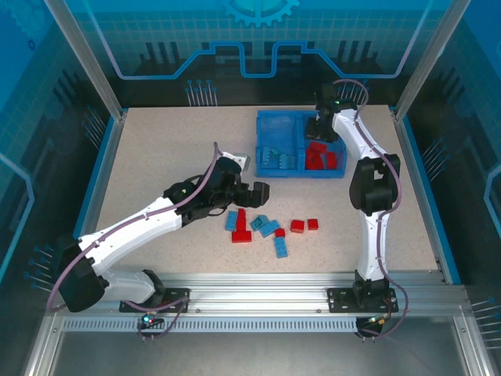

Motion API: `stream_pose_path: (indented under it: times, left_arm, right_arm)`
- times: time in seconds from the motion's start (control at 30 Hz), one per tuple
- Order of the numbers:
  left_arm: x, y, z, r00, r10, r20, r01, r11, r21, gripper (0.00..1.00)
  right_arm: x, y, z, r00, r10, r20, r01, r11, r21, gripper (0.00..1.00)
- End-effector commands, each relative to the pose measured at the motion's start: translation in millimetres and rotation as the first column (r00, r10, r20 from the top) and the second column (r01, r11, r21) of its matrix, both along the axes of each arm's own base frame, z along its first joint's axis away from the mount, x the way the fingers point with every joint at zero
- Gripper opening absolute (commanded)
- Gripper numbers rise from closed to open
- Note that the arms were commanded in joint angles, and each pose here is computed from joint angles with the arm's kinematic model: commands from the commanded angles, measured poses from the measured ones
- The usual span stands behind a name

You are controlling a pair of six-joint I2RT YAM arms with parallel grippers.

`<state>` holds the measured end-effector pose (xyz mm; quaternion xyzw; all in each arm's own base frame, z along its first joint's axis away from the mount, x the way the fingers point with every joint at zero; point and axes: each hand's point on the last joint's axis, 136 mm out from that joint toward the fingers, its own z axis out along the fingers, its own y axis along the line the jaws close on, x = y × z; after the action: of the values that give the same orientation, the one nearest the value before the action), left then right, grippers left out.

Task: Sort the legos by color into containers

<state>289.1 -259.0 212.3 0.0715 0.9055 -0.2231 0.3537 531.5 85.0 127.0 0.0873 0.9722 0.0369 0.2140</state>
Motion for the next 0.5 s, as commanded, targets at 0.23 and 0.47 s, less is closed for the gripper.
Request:
stream_pose_path:
  times: [0.23, 0.47]
  left_arm:
    - [-3.1, 17.0, -35.9, 0.97, 0.183, -0.159, -0.173, 0.982, 0.072, 0.99]
    - [-15.8, 48.3, -81.2, 0.869, 0.381, -0.314, -0.33, 0.921, 0.205, 0.97]
  right_arm:
    - [-34.3, -13.5, 63.8, 0.999, 0.016, 0.048, -0.018, 0.998, 0.056, 0.48]
    - [-125.6, 10.5, 111.0, 0.987, 0.127, 0.095, -0.145, 0.964, 0.222, 0.56]
